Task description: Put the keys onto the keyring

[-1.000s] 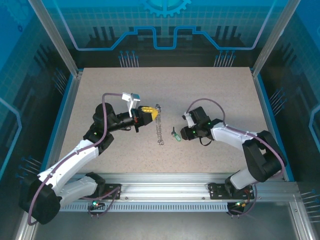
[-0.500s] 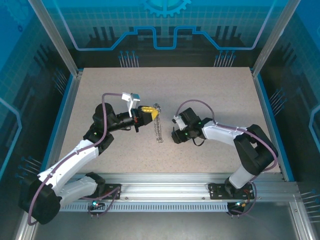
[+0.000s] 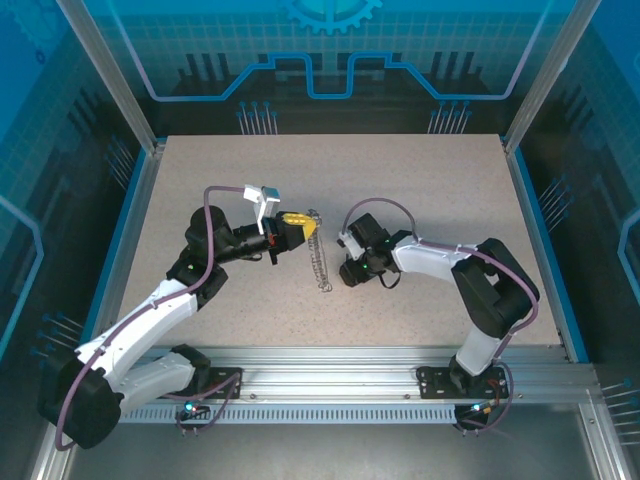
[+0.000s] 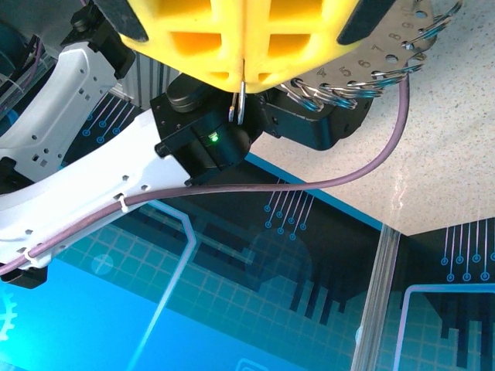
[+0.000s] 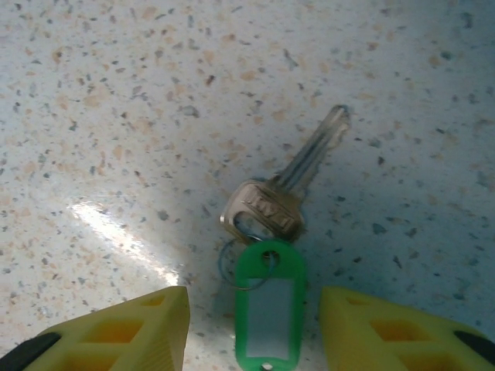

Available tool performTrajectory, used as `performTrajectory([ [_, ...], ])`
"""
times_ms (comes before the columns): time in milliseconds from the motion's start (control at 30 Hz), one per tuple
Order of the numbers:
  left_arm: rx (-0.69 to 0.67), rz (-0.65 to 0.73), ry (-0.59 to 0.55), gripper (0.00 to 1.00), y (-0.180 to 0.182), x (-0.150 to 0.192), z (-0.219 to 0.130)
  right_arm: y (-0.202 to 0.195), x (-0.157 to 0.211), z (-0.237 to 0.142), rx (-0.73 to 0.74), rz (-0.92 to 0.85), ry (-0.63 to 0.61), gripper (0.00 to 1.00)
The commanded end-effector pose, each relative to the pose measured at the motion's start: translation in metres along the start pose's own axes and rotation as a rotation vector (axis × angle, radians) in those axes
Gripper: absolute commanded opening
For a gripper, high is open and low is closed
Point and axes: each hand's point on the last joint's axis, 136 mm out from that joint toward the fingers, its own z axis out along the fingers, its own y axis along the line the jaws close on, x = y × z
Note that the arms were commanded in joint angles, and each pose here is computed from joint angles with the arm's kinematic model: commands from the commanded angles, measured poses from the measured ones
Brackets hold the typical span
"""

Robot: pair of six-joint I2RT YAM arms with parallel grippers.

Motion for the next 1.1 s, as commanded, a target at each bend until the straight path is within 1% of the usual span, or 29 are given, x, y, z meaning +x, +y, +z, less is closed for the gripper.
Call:
performTrajectory([
  [0,0.025,0.058,-0.052,0.0,-0.009,-0.015,-0.005,0.012,0.003,0.003,-0.024,-0.031,0.04,0.49],
  [233,0.028,0.059,-0.05,0.0,-0.008,-0.016,-0.003,0.014,0.003,0.011,-0.032,-0.024,0.064,0.47],
  [333,0.029,0.06,-0.049,0.0,-0.008,-0.015,-0.003,0.013,-0.004,0.014,-0.02,-0.016,0.064,0.44],
  [467,0.031,0.057,-0.051,0.0,-0.008,-0.015,-0.002,0.016,-0.017,0.016,-0.028,-0.009,0.047,0.37],
  [533,0.032,0.057,-0.05,0.0,-0.008,-0.015,-0.002,0.018,-0.023,0.016,-0.036,-0.004,0.037,0.36],
  [767,0.036,0.053,-0.05,0.0,-0.008,-0.016,-0.002,0.02,-0.042,0.011,-0.066,0.038,-0.011,0.36],
  [1067,0.037,0.054,-0.052,0.0,-0.009,-0.017,-0.003,0.008,-0.051,-0.01,-0.104,0.118,-0.094,0.38],
])
